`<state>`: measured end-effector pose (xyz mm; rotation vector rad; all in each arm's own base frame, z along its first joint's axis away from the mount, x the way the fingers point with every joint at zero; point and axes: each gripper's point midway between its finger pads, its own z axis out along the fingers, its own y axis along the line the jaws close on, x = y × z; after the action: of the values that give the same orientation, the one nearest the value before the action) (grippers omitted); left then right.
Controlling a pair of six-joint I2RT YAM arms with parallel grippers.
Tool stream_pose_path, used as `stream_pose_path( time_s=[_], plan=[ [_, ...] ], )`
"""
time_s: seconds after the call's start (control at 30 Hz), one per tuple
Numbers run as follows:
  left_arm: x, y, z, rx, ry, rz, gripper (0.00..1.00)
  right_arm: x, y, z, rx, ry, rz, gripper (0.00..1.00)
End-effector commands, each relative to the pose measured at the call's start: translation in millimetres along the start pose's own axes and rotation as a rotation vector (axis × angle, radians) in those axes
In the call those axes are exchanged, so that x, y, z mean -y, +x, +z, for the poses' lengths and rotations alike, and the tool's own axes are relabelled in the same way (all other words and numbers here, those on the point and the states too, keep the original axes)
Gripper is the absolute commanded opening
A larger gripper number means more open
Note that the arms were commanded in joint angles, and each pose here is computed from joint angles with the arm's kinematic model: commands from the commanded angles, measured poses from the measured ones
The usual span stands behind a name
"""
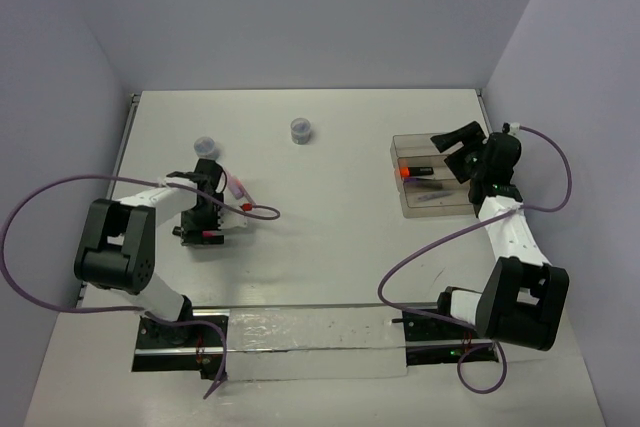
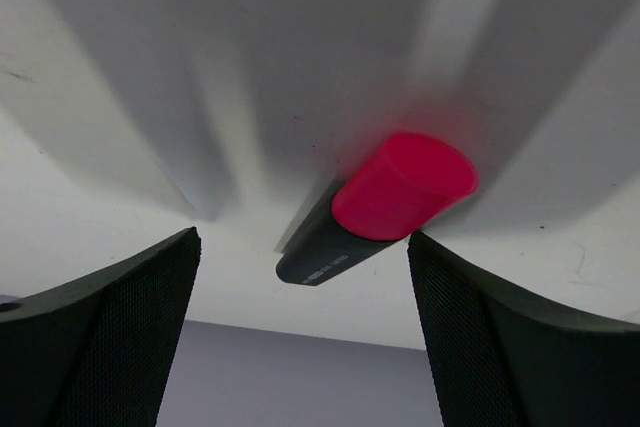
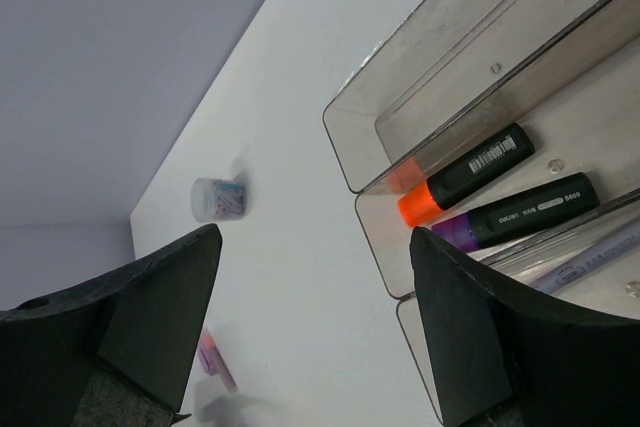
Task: Sort the stationery into containers
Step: Pick up the stationery from the center of the board, then place the stationery in the storage box.
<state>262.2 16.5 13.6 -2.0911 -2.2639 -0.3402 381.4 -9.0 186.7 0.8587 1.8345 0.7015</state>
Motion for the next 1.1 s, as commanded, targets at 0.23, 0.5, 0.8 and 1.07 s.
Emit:
stream_pose_path(
  time_s=[0.23,0.5,0.8,1.07],
  plan=[
    [8,-26,19,0.089,0.087,-0.183,0.19,-20,-11,-14,0.034,-0.062,-0.032,0.83],
    [15,-52,-7,0.250,0.141,-0.315,0.00,-33,-13,-30,0.055,-0.094,-0.051,0.81],
    [-10,-103,-106,0.669,0.162,-0.467,0.00,-111,60,-41,-0.078,-0.296,-0.154,0.79],
    [-62,-135,-216,0.976,0.123,-0.626,0.00,-239,178,-54,-0.336,-0.605,-0.268,0.79]
  ],
)
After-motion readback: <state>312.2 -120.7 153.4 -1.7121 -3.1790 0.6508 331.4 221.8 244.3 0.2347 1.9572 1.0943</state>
